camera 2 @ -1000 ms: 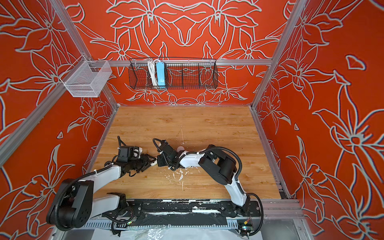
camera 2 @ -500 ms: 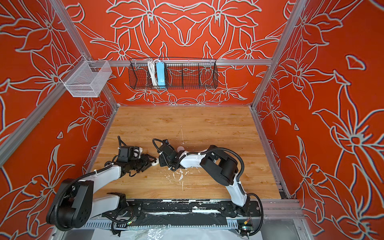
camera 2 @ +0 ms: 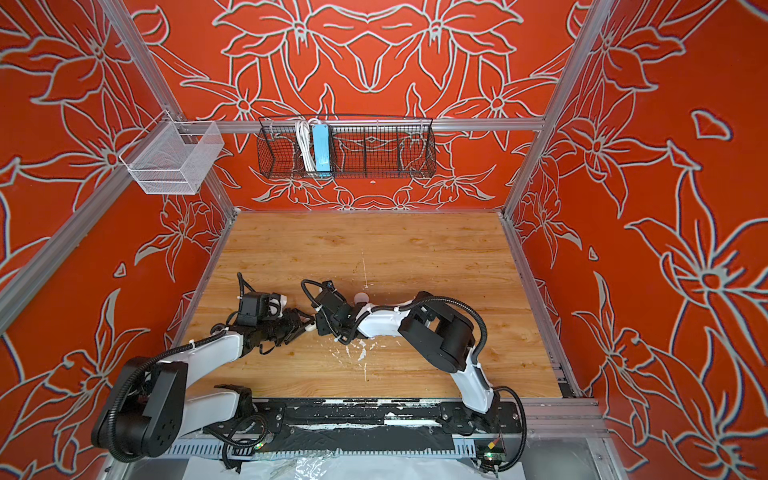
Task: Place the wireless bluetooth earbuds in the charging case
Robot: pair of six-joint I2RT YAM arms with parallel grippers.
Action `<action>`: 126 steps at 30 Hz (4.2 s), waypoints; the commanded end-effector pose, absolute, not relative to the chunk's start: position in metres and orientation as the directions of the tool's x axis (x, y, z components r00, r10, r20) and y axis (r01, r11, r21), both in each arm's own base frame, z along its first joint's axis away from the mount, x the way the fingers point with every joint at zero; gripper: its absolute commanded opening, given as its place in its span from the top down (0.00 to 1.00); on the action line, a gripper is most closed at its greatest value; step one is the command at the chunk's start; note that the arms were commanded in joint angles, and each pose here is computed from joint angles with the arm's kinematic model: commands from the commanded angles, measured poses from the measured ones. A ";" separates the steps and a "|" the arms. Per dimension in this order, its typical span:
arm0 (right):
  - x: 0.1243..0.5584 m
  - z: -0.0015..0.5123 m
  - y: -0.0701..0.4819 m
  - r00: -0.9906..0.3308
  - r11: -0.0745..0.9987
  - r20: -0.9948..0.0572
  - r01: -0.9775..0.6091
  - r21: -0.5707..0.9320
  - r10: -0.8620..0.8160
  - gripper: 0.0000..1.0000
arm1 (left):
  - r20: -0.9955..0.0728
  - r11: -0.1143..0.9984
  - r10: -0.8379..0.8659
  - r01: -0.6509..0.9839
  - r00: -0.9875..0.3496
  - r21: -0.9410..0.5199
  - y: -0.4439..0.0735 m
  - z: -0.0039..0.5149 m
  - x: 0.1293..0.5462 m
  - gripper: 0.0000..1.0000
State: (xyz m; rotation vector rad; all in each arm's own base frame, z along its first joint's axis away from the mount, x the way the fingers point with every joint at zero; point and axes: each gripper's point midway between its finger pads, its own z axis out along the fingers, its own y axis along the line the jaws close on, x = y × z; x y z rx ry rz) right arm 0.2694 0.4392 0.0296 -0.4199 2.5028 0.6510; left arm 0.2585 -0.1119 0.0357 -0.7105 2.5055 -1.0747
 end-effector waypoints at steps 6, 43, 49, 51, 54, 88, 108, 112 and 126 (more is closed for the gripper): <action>0.249 0.001 0.438 -0.836 0.841 -0.493 -0.433 0.325 -0.241 0.83 | -0.096 0.593 -0.556 -0.314 -0.826 -0.741 -0.115 0.032 0.252 0.46; 0.234 -0.011 0.445 -0.841 0.835 -0.471 -0.445 0.323 -0.267 0.83 | -0.168 0.594 -0.557 -0.249 -0.813 -0.765 -0.116 0.041 0.257 0.58; 0.234 -0.010 0.445 -0.842 0.835 -0.470 -0.443 0.326 -0.264 0.83 | -0.172 0.596 -0.553 -0.242 -0.815 -0.766 -0.117 0.041 0.256 0.66; 0.234 -0.009 0.446 -0.843 0.834 -0.470 -0.443 0.329 -0.262 0.83 | -0.173 0.595 -0.552 -0.241 -0.816 -0.767 -0.118 0.042 0.256 0.71; 0.234 -0.008 0.446 -0.845 0.832 -0.469 -0.441 0.336 -0.258 0.83 | -0.175 0.592 -0.547 -0.230 -0.819 -0.772 -0.120 0.044 0.257 0.75; 0.224 0.269 0.259 -0.557 0.818 -0.825 -0.516 0.253 -0.096 0.65 | -0.928 0.558 0.038 0.778 -0.372 -0.289 -0.250 0.247 0.293 1.00; 0.162 0.274 0.267 -0.220 0.448 -0.975 -0.870 0.206 0.021 0.32 | -0.987 0.168 0.098 0.975 0.128 0.143 -0.264 0.228 0.181 1.00; 0.158 0.275 0.273 -0.229 0.414 -0.973 -0.887 0.206 -0.007 0.32 | -0.987 0.089 0.100 0.987 0.128 0.137 -0.273 0.230 0.169 1.00; 0.158 0.263 0.291 -0.288 0.368 -0.956 -0.896 0.246 -0.061 0.36 | -0.985 0.047 0.106 0.989 0.137 0.143 -0.279 0.236 0.158 1.00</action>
